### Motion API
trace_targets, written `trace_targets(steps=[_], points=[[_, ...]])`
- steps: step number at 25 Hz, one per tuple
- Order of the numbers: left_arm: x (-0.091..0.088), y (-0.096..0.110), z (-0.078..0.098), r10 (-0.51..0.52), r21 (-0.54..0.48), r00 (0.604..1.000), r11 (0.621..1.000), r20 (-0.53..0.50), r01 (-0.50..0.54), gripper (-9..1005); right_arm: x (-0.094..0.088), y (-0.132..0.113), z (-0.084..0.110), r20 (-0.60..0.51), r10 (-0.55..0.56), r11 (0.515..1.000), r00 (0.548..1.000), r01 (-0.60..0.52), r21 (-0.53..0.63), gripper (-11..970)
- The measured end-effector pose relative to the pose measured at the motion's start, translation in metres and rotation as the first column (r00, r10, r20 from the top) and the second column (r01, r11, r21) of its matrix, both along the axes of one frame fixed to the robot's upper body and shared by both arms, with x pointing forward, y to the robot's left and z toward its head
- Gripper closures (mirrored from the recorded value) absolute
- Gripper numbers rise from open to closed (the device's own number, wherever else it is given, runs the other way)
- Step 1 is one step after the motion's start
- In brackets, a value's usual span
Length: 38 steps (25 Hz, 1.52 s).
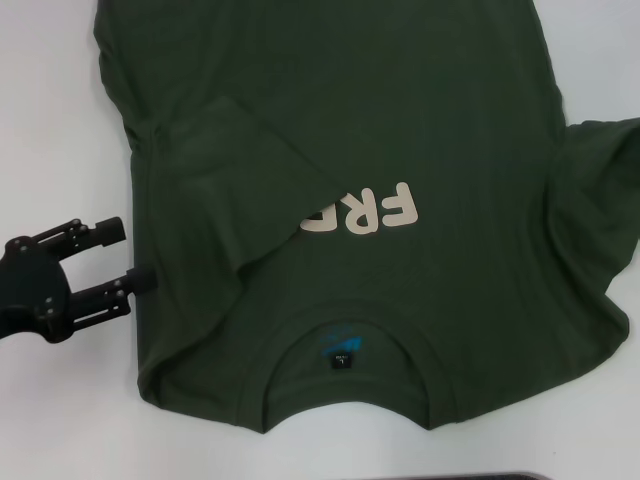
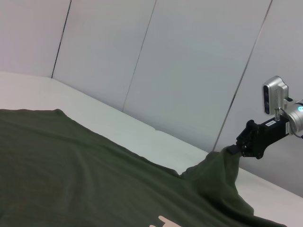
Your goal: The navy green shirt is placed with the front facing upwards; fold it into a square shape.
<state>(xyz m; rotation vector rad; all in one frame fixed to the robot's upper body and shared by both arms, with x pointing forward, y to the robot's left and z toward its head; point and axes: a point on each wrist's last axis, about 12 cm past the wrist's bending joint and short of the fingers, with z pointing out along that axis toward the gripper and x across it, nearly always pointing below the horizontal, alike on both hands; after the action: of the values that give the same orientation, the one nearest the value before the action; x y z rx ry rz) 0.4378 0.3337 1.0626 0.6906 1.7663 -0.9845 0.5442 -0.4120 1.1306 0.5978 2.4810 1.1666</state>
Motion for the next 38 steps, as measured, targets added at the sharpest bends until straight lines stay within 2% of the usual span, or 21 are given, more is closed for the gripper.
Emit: trace_targets(steps=[6,13,22,29,37,38], points=[[0.000,0.001,0.000,0.008,0.002,1.000,1.000,0.005,-0.008,226,0.002,0.020,-0.001,-0.005,0.073,0.996,0.997,-0.072,0.050,948],[-0.001,0.004,0.001,0.027,-0.001,1.000,1.000,0.010,-0.027,226,0.005,0.034,-0.005,-0.002,0.098,0.992,0.995,-0.098,0.075,947],[-0.001,0.004,0.001,0.028,-0.001,1.000,1.000,0.012,-0.028,225,0.010,0.057,-0.020,0.049,0.124,0.977,0.991,-0.130,0.171,881],[-0.002,0.008,0.001,0.055,-0.007,0.998,0.998,0.018,-0.055,225,0.008,0.065,-0.037,0.024,0.107,0.978,0.994,-0.110,0.179,830],[-0.002,0.009,0.001,0.063,-0.009,0.998,0.998,0.020,-0.063,225,0.009,0.072,-0.040,0.038,0.114,0.977,0.993,-0.119,0.180,772],[-0.002,0.009,0.001,0.065,-0.010,0.998,0.998,0.020,-0.065,225,0.010,0.073,-0.040,0.043,0.118,0.976,0.992,-0.123,0.179,739]])
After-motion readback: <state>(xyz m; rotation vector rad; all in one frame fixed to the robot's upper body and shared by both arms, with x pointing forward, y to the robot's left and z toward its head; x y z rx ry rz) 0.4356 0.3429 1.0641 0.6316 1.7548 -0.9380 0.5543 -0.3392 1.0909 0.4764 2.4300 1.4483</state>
